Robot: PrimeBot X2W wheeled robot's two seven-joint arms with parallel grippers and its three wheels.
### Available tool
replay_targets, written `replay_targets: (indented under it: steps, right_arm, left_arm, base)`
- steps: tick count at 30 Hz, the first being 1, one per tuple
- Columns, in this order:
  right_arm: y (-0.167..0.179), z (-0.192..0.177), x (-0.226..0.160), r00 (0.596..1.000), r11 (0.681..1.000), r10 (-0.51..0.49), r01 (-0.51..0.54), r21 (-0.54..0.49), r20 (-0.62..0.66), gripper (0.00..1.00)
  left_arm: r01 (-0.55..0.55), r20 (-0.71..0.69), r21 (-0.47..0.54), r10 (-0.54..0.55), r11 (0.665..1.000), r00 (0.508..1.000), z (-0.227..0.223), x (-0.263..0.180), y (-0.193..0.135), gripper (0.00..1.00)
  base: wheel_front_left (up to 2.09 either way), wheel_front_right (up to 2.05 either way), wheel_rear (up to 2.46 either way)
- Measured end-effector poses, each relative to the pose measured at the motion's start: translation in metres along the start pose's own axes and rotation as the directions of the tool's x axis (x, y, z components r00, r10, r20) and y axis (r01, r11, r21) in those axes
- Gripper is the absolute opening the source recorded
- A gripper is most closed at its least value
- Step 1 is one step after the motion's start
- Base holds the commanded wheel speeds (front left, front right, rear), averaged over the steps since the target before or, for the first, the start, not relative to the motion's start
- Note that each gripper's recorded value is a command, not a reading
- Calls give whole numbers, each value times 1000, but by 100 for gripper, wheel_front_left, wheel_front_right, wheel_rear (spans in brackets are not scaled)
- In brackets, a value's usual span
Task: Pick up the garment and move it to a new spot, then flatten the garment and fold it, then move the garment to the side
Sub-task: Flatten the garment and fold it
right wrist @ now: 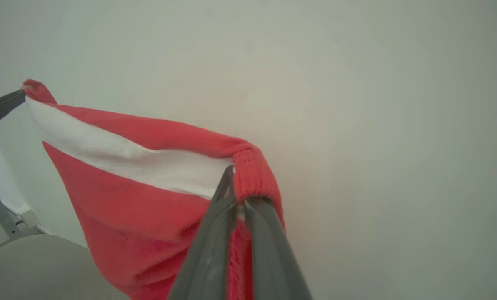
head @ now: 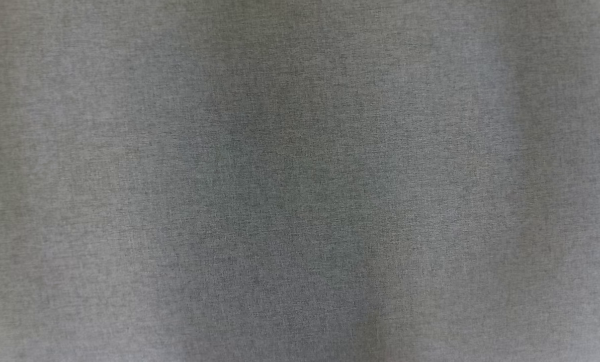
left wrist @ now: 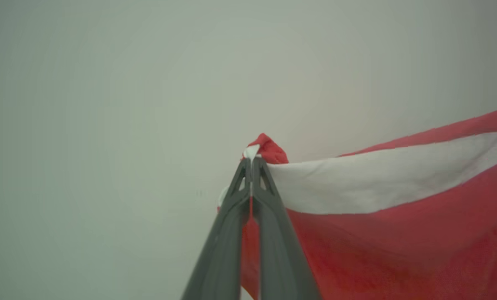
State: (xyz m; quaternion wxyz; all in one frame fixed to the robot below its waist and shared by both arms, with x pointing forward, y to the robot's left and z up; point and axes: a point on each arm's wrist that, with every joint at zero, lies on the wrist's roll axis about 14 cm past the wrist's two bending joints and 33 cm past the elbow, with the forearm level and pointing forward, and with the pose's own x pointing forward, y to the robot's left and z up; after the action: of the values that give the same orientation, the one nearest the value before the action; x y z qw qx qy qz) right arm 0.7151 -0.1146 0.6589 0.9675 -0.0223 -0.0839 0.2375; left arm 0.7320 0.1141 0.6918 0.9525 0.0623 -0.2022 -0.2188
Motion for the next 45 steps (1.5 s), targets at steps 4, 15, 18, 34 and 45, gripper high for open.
replay_targets:
  steps: [4,15,18,34,45]
  right_arm:
    - [3,-22,-12,999,1000,10,-10,18,-36,0]
    - [27,-77,-99,987,989,66,-46,140,-145,0]
    - [36,-90,-133,981,983,74,-41,177,-179,0]
    - [103,-146,-306,927,916,65,92,390,-370,0]
    - [155,-171,-386,877,859,95,166,484,-471,0]
  left_arm:
    - [-14,-9,-59,13,998,1000,-11,-11,0,0]
    - [-57,-67,-189,45,980,997,-35,-98,-27,0]
    - [-98,-110,-229,75,968,991,-44,-136,-40,0]
    - [-371,-419,-412,188,832,888,-74,-326,-116,0]
    - [-486,-532,-399,235,778,813,-86,-399,-138,0]
  base:
    - [0,0,0]
    - [0,0,0]
    - [0,0,0]
    - [0,0,0]
    - [0,0,0]
